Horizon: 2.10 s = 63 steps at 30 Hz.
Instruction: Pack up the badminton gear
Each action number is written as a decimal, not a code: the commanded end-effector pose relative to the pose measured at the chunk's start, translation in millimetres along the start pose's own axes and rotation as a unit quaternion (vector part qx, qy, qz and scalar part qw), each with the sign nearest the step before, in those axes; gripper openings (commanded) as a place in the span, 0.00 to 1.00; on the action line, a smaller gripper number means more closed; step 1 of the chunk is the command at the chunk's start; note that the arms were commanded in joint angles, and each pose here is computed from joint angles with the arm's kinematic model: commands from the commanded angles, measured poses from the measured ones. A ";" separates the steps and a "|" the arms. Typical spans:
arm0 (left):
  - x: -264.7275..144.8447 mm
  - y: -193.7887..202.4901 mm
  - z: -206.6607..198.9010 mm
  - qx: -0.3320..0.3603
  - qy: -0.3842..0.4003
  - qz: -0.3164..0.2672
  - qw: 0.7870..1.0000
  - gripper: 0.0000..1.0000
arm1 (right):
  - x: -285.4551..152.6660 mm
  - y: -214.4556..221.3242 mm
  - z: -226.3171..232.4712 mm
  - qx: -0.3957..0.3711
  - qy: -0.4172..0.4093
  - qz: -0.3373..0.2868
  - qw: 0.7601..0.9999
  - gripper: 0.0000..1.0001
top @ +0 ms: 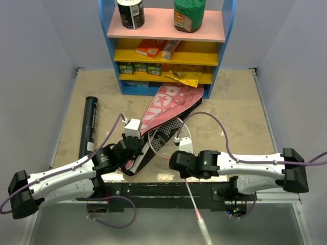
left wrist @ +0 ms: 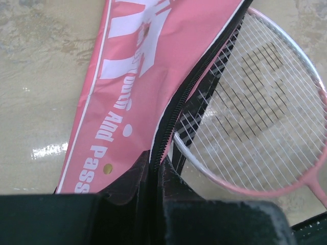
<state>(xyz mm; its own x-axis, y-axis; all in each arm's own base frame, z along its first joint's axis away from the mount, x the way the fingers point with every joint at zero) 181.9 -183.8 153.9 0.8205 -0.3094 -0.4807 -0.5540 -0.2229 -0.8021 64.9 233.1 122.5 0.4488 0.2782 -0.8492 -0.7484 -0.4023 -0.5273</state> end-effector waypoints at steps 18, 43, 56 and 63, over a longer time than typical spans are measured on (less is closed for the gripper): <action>-11.7 58.8 -42.8 -0.037 0.065 0.036 0.997 0.00 | 89.6 -169.7 -67.0 0.108 0.055 -0.193 0.974 0.00; -30.7 116.2 -102.4 -0.047 0.101 0.088 0.990 0.00 | 84.4 -151.7 -106.0 0.119 0.065 -0.199 0.971 0.56; -28.2 109.4 -111.5 -0.042 0.093 0.076 0.992 0.00 | 41.3 -35.9 -56.7 0.034 -0.064 -0.023 0.997 0.57; -29.4 114.1 -113.5 -0.053 0.106 0.086 0.989 0.00 | 42.0 1.2 -47.7 0.056 -0.078 0.026 0.995 0.53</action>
<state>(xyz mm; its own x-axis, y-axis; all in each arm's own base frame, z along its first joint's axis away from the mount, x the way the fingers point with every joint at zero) 80.9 -286.0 94.9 0.6735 -0.4687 -0.5717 -0.6996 -0.1542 -0.6977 123.4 211.6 93.6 0.3936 0.4003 -0.8275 -0.7718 -0.3451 -0.5341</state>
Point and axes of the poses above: each gripper's point midway between its finger pads, its own x axis out along the fingers, its own z axis along the line the jaws close on, y = z × x, the point moved 3 cm from there along -x, back along the fingers, and after that the axes turned 12 degrees about -x, right-handed, at the moved point
